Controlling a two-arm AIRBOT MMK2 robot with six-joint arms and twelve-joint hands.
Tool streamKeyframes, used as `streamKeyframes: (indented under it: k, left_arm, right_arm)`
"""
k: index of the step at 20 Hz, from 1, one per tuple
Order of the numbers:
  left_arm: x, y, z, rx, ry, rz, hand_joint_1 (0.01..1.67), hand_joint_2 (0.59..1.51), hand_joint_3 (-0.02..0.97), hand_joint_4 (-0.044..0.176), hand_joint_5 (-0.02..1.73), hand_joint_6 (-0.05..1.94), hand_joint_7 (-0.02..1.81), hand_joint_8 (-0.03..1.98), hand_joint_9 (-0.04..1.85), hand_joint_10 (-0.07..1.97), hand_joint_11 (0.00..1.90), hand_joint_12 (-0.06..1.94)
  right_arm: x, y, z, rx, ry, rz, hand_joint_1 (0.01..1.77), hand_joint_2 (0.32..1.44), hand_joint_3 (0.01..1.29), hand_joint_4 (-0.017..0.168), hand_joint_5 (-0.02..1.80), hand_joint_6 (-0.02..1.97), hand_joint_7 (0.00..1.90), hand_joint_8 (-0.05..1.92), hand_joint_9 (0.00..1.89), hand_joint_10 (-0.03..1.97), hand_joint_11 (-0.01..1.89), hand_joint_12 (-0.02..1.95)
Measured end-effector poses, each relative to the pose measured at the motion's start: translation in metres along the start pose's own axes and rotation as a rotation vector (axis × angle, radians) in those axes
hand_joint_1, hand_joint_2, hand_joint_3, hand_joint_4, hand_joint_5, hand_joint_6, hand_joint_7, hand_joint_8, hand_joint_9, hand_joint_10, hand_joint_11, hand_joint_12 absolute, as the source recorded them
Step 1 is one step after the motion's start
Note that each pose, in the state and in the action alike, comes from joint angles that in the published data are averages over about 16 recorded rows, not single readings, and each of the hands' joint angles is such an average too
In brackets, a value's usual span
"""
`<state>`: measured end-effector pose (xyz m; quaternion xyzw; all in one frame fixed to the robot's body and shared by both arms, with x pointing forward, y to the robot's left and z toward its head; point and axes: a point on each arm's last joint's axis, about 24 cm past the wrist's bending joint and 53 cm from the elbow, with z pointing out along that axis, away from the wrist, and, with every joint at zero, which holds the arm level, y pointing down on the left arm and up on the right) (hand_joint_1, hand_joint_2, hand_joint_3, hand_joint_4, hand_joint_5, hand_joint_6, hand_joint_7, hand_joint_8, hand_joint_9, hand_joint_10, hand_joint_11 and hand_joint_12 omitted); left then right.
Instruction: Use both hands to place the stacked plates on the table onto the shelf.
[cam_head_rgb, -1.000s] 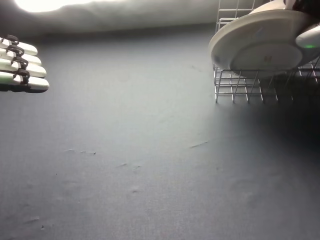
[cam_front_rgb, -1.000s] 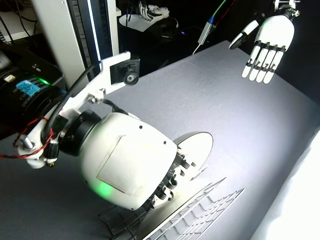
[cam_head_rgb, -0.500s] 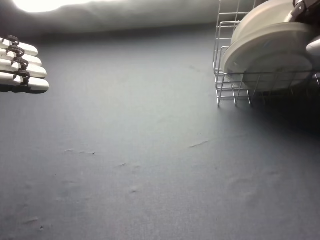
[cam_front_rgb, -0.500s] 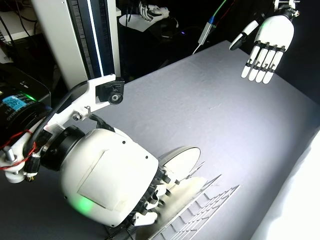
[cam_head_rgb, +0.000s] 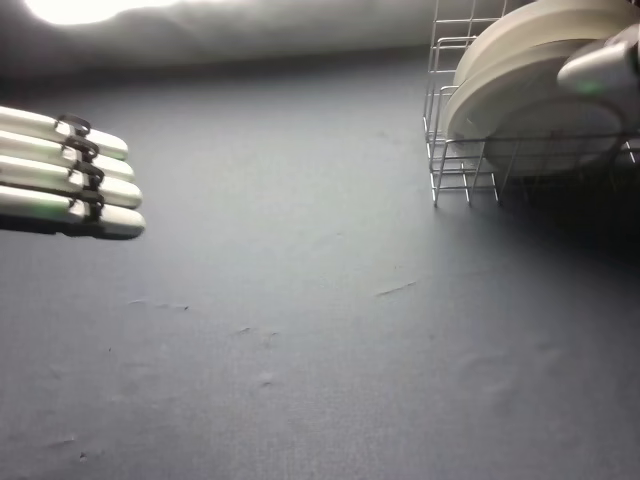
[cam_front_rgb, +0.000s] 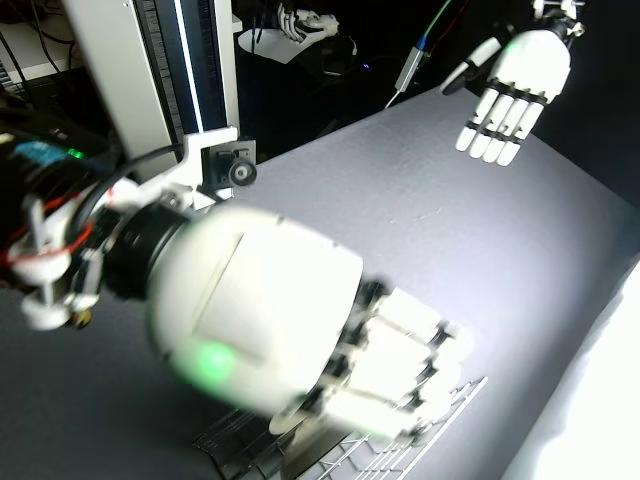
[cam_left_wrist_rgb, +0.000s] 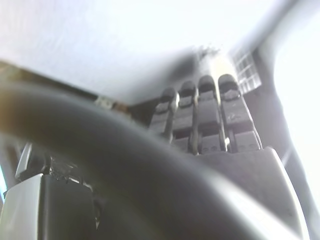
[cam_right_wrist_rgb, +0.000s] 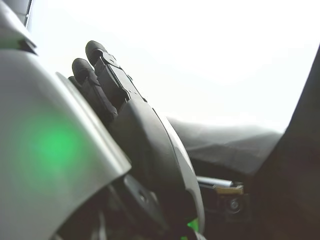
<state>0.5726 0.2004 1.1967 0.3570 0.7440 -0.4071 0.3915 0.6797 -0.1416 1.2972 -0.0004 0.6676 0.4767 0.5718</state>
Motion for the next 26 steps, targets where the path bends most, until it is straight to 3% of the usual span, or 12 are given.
streamKeyframes:
  k: [5, 9, 12, 16, 19, 23, 26]
  left_arm:
    - [0.008, -0.025, 0.014, 0.049, 0.028, -0.027, 0.01, 1.148, 0.008, -0.002, 0.02, 0.01, 0.02, 0.01, 0.02, 0.01, 0.01, 0.00]
    - [0.010, -0.038, 0.023, 0.068, 0.037, -0.053, 0.01, 1.158, 0.008, -0.002, 0.06, 0.01, 0.06, 0.01, 0.06, 0.01, 0.03, 0.04]
    - [0.012, -0.044, 0.026, 0.075, 0.043, -0.064, 0.03, 1.181, 0.008, -0.001, 0.16, 0.08, 0.17, 0.11, 0.16, 0.10, 0.08, 0.29]
    - [0.011, -0.045, 0.028, 0.071, 0.041, -0.075, 0.11, 1.233, 0.008, -0.001, 0.38, 0.51, 0.39, 0.56, 0.40, 0.54, 0.31, 0.76]
    - [0.009, -0.045, 0.027, 0.067, 0.035, -0.079, 0.22, 1.276, 0.005, 0.003, 0.65, 0.87, 0.70, 0.92, 0.71, 0.90, 0.63, 1.12]
    - [0.010, -0.045, 0.027, 0.066, 0.038, -0.078, 0.30, 1.319, 0.005, 0.007, 0.88, 1.19, 0.95, 1.26, 0.97, 1.23, 0.87, 1.51]
    - [0.010, -0.043, 0.026, 0.062, 0.038, -0.078, 0.38, 1.350, 0.003, 0.008, 1.05, 1.54, 1.13, 1.61, 1.15, 1.59, 1.10, 1.83]
  right_arm:
    - [0.037, 0.048, -0.001, -0.185, 0.090, -0.250, 0.91, 0.96, 0.01, 0.001, 0.21, 0.02, 0.25, 0.00, 0.25, 0.00, 0.02, 0.82]
    - [0.074, 0.077, -0.010, -0.339, 0.169, -0.424, 0.84, 0.95, 0.01, 0.003, 0.21, 0.02, 0.24, 0.00, 0.24, 0.00, 0.02, 0.79]
    - [0.095, 0.088, -0.020, -0.430, 0.214, -0.518, 0.80, 0.94, 0.01, 0.004, 0.29, 0.03, 0.33, 0.03, 0.31, 0.07, 0.05, 0.88]
    - [0.111, 0.098, -0.031, -0.522, 0.240, -0.587, 0.75, 0.99, 0.01, 0.004, 0.47, 0.36, 0.52, 0.42, 0.49, 0.51, 0.24, 1.14]
    - [0.117, 0.104, -0.038, -0.575, 0.244, -0.613, 0.69, 1.08, 0.01, 0.002, 0.67, 0.71, 0.74, 0.78, 0.73, 0.87, 0.56, 1.39]
    - [0.119, 0.107, -0.042, -0.606, 0.244, -0.629, 0.64, 1.14, 0.01, 0.001, 0.85, 0.98, 0.94, 1.07, 0.93, 1.20, 0.78, 1.64]
    - [0.119, 0.108, -0.045, -0.619, 0.241, -0.637, 0.61, 1.21, 0.01, 0.000, 0.98, 1.28, 1.09, 1.40, 1.09, 1.54, 1.01, 1.80]
